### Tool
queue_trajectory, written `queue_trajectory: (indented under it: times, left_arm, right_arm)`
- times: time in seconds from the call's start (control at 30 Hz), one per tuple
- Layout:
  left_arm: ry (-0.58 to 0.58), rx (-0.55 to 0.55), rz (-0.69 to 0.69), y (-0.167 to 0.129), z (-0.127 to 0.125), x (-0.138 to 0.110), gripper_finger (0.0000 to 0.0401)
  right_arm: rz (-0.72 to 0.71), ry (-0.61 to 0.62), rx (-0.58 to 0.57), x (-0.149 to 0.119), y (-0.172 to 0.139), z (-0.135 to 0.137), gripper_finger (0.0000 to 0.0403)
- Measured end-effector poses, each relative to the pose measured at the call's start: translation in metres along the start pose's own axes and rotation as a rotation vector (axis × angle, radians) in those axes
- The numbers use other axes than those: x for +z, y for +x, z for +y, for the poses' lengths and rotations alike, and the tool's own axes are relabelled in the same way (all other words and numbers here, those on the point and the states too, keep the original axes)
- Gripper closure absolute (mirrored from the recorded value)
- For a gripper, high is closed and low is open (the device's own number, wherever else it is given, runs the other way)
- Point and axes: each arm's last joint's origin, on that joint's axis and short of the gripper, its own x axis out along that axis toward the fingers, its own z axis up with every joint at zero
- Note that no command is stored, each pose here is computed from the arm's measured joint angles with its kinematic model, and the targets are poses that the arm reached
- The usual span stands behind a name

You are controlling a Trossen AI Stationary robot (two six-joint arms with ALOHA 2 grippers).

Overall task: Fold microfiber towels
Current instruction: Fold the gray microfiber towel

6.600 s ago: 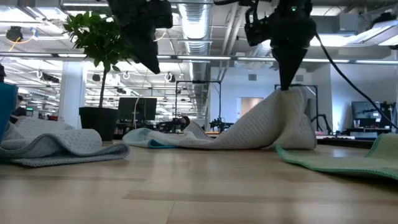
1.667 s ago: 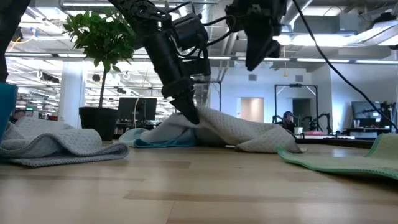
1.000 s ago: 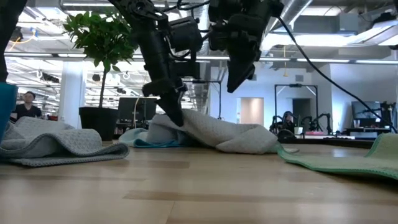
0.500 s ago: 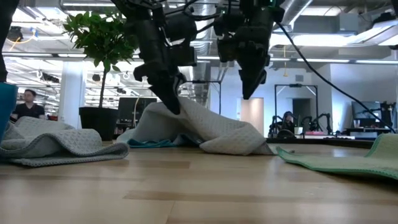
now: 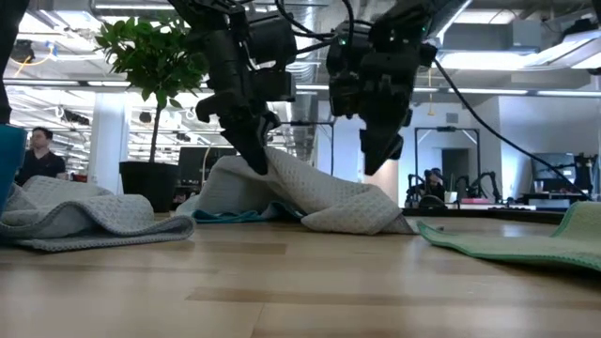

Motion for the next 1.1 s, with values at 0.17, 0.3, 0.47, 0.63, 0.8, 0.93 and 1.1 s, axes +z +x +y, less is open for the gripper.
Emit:
queue_trajectory:
  times: [0.17, 0.3, 0.47, 0.63, 0.8, 0.93, 1.1]
  left_arm:
    - [-0.001, 0.000, 0.001, 0.000, 0.000, 0.000, 0.0401]
    - [-0.001, -0.003, 0.010, 0.000, 0.000, -0.001, 0.0401]
    - [-0.001, -0.003, 0.010, 0.000, 0.000, -0.001, 0.0397]
    - [-0.002, -0.014, 0.007, 0.000, -0.001, -0.001, 0.0393]
    - [-0.003, -0.022, 0.003, 0.000, -0.001, -0.001, 0.0392]
    - [0.000, -0.022, 0.003, 0.000, -0.001, -0.001, 0.0391]
    - [0.003, -0.022, 0.003, 0.000, -0.001, -0.001, 0.0391]
  right_arm:
    - [-0.058, 0.081, -0.009, -0.002, 0.008, -0.009, 0.0276]
    - [-0.071, 0.099, -0.032, -0.008, 0.016, -0.013, 0.0276]
    - [-0.091, 0.092, -0.027, -0.011, 0.021, -0.016, 0.0276]
    - [-0.087, 0.118, -0.029, -0.017, 0.025, -0.021, 0.0276]
    - [-0.096, 0.112, -0.027, -0.022, 0.031, -0.023, 0.0276]
    - [-0.096, 0.111, 0.001, -0.021, 0.031, -0.022, 0.0276]
    - [-0.101, 0.074, 0.012, -0.021, 0.032, -0.020, 0.0276]
